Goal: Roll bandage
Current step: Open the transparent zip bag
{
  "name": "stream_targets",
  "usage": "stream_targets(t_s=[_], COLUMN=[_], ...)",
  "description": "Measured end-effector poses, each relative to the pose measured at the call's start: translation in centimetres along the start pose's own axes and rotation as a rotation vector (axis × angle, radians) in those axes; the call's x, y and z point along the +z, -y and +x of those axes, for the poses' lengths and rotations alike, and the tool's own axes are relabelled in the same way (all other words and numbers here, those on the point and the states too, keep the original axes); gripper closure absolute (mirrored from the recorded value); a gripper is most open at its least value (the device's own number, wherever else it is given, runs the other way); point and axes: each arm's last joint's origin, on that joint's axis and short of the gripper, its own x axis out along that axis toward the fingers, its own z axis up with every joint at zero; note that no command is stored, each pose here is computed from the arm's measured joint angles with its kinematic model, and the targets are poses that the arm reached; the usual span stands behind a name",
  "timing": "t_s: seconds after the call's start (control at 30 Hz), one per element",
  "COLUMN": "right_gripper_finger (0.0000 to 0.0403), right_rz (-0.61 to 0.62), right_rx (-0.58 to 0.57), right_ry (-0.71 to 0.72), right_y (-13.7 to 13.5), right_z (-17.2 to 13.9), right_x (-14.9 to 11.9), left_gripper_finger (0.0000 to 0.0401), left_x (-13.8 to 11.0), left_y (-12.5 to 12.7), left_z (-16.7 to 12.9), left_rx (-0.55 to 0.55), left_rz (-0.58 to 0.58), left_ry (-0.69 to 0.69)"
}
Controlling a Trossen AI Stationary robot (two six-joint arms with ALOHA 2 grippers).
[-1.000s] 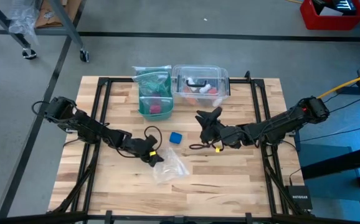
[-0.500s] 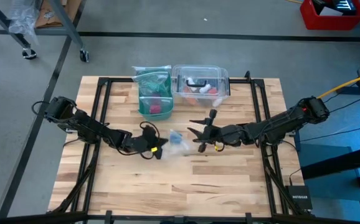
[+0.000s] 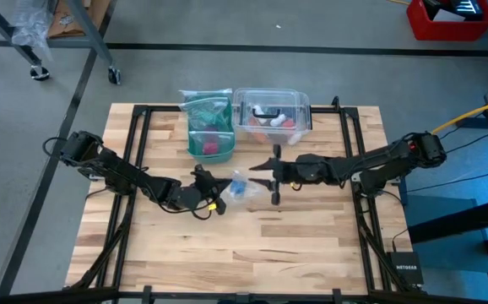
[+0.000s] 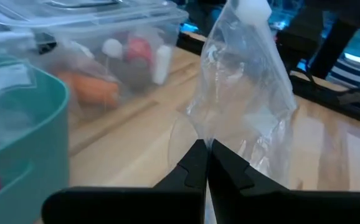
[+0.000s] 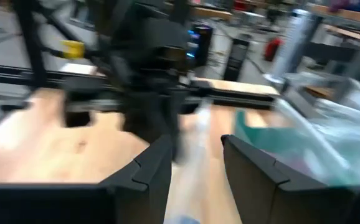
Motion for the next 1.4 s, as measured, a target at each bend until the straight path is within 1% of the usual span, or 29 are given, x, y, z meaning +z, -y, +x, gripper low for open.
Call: stream_targets(t_s=[0.1,0.27,0.33,0.43,0.6,1.4], right_gripper_finger=[0.0256,0.0256,0.0256,0.0256,0.0256,0.0256], right_rz=[-0.005,-0.007,-0.004,0.007,0.009,0.01], right_rx=[0.042,0.012,0.019,0.042,0.043,0.067], right_ry=[0.007,0.002,0.003,0.005,0.004,0.007], right_y=[-0.1,0.0,0.0,-0.1,-0.1,-0.2], right_z=[0.0,0.0,0.0,0.0,0.0,0.0], right_x=[0.0,0.0,0.0,0.0,0.0,0.0], left_gripper_finger=[0.0401,0.0401,0.0401,0.0401,0.0401,0.0401], left_x=[0.0,0.3,0.5,0.7,1.1,1.1], left_y=[-0.1,0.1,0.2,0.3,0.4,0.4], left_z=[0.0,0.0,0.0,-0.1,-0.1,0.0], left_rx=[0.021,0.011,0.004,-0.005,-0.014,-0.008], left_rz=[-0.001,-0.025,-0.032,-0.015,0.003,0.022], left_ry=[0.012,0.031,0.044,0.063,0.088,0.088])
